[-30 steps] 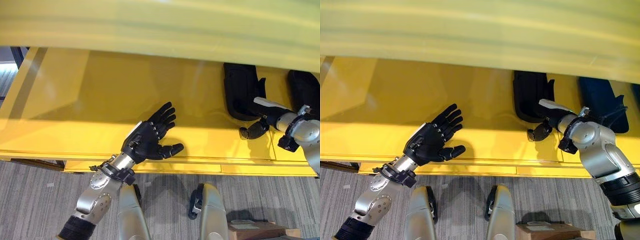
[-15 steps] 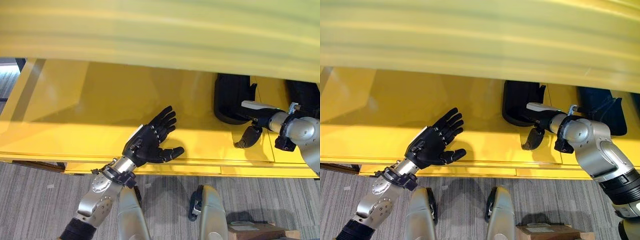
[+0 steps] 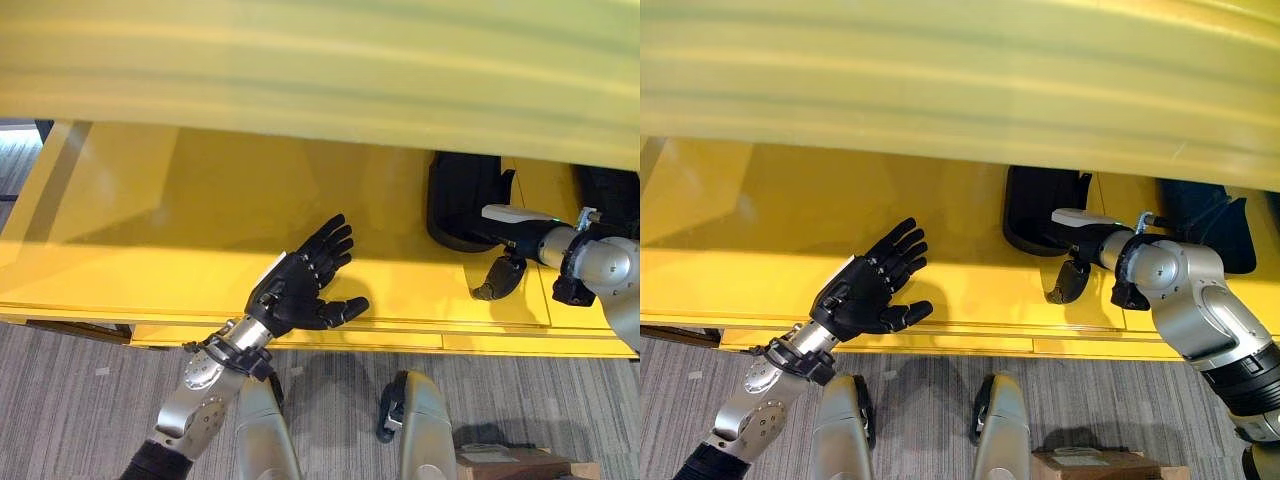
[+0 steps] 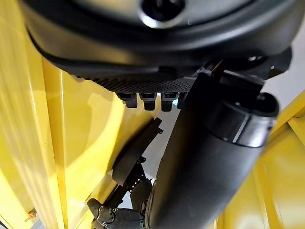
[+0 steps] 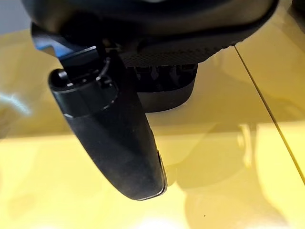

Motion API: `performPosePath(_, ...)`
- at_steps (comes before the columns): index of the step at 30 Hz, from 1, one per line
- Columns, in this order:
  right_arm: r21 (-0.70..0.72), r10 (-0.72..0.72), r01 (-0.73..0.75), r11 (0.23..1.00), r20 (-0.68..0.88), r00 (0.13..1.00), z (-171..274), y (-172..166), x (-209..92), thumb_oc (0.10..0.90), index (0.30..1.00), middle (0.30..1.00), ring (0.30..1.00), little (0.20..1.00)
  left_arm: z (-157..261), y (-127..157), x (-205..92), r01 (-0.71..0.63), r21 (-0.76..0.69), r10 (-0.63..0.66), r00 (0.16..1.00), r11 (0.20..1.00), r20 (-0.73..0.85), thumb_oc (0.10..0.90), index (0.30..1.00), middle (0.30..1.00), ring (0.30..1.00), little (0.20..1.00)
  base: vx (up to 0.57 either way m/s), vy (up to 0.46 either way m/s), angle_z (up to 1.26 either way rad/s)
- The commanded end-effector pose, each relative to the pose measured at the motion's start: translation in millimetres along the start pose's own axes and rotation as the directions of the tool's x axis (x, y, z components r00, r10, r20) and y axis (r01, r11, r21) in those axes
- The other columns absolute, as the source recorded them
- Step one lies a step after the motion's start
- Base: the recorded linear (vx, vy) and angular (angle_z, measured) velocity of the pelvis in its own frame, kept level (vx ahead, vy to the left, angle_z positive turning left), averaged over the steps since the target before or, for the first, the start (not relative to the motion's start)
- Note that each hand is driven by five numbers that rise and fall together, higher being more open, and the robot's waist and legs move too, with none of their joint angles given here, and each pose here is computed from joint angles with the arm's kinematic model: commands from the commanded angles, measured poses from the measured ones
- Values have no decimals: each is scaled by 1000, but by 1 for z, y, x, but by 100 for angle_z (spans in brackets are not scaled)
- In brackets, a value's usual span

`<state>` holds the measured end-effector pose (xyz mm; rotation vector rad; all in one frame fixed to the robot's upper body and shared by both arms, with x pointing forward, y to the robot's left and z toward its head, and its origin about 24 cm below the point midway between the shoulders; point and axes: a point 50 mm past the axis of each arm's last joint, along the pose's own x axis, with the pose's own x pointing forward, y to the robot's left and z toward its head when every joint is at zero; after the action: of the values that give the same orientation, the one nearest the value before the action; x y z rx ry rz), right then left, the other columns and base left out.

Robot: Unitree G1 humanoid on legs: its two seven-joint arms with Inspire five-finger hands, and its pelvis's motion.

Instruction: Move parts from the plastic box to the shelf.

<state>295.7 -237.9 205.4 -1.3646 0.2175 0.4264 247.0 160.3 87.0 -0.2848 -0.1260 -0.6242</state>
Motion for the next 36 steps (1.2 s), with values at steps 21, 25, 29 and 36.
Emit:
performPosePath(21, 39, 198, -195, 980, -102, 975, -27, 48, -8, 900, 1000, 1000, 1000, 1000, -26, 1, -29, -81, -21, 77, 987, 997, -141, 900, 1000, 1000, 1000, 1000, 0, 0, 0)
performPosePath(25, 39, 189, -186, 982, -115, 975, -29, 50, -9, 900, 1000, 1000, 1000, 1000, -26, 0, -29, -77, -19, 73, 988, 997, -138, 900, 1000, 1000, 1000, 1000, 0, 0, 0)
performPosePath(29, 38, 185, -181, 983, -120, 975, -30, 50, -10, 900, 1000, 1000, 1000, 1000, -26, 1, -29, -84, -25, 80, 986, 996, -143, 900, 1000, 1000, 1000, 1000, 0, 0, 0)
performPosePath(36, 37, 194, -191, 981, -135, 972, -33, 53, -10, 900, 1000, 1000, 1000, 1000, -26, -1, -28, -78, -25, 74, 986, 997, -151, 900, 1000, 1000, 1000, 1000, 0, 0, 0)
